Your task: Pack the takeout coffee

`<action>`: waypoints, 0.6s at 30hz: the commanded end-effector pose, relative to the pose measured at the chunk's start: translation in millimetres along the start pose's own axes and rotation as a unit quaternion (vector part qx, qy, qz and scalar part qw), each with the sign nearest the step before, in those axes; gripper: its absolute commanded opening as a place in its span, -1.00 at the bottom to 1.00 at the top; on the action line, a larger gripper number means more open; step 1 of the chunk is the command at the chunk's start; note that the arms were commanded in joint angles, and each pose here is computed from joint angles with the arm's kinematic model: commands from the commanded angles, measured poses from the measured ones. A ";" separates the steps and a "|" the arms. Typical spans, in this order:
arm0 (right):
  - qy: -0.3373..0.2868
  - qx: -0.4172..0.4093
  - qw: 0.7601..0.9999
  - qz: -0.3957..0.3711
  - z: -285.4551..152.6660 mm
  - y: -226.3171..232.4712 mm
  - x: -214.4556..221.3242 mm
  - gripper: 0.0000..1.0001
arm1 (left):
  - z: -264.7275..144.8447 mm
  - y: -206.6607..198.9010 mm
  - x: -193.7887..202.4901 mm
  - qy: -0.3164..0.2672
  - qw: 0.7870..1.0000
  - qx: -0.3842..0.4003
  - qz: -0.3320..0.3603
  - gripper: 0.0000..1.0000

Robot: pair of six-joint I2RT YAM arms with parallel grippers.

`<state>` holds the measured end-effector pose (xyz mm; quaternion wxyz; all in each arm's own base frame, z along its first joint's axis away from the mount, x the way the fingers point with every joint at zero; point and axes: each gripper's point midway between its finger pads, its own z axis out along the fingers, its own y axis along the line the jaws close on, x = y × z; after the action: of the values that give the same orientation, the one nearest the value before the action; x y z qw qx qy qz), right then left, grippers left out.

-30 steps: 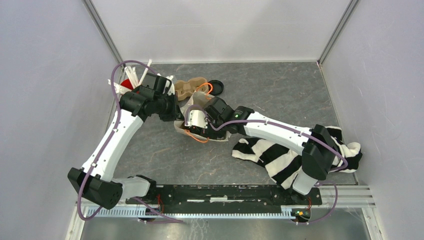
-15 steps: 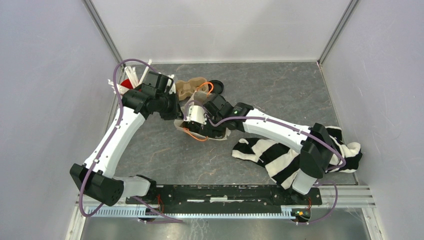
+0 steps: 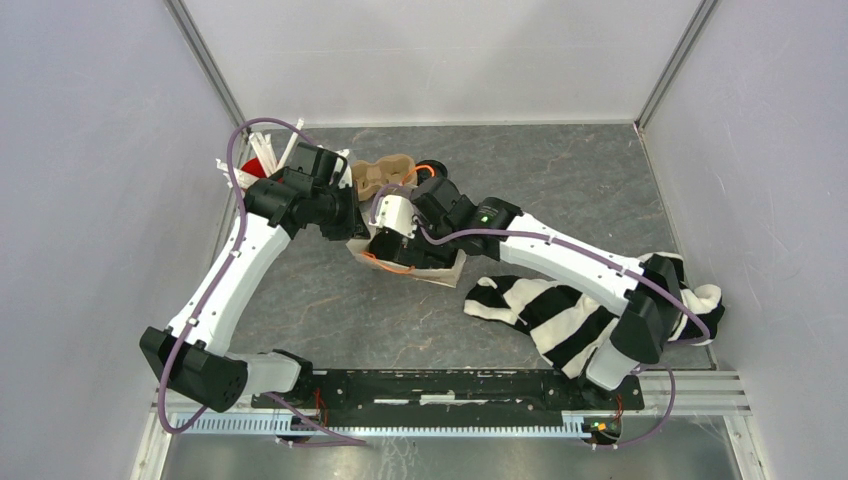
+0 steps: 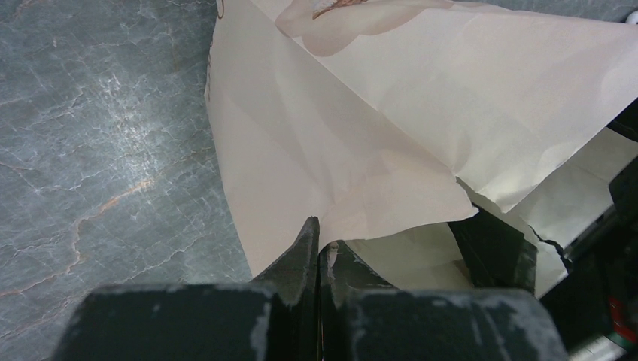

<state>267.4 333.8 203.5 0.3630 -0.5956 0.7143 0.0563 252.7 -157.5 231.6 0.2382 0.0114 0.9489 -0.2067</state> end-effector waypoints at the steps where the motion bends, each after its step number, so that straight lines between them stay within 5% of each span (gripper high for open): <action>1: -0.039 -0.003 0.997 0.063 -33.6 2.5 -25.1 0.96 | -2.3 -10.2 -5.1 -0.002 1.000 0.022 -0.014 -0.96; 9: -0.117 -0.002 0.981 0.153 -83.8 -9.9 -74.3 0.96 | -1.4 -11.4 -8.1 0.011 0.999 0.011 -0.037 -0.92; 18: -0.248 -0.046 0.951 0.180 -162.4 -8.0 -119.7 0.96 | -12.5 -17.0 -20.4 -0.008 0.999 0.009 -0.052 -0.53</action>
<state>229.5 347.7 340.2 0.4486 -0.4641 0.7312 0.2208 260.0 -165.3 235.5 0.2206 -0.0126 0.9511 -0.2157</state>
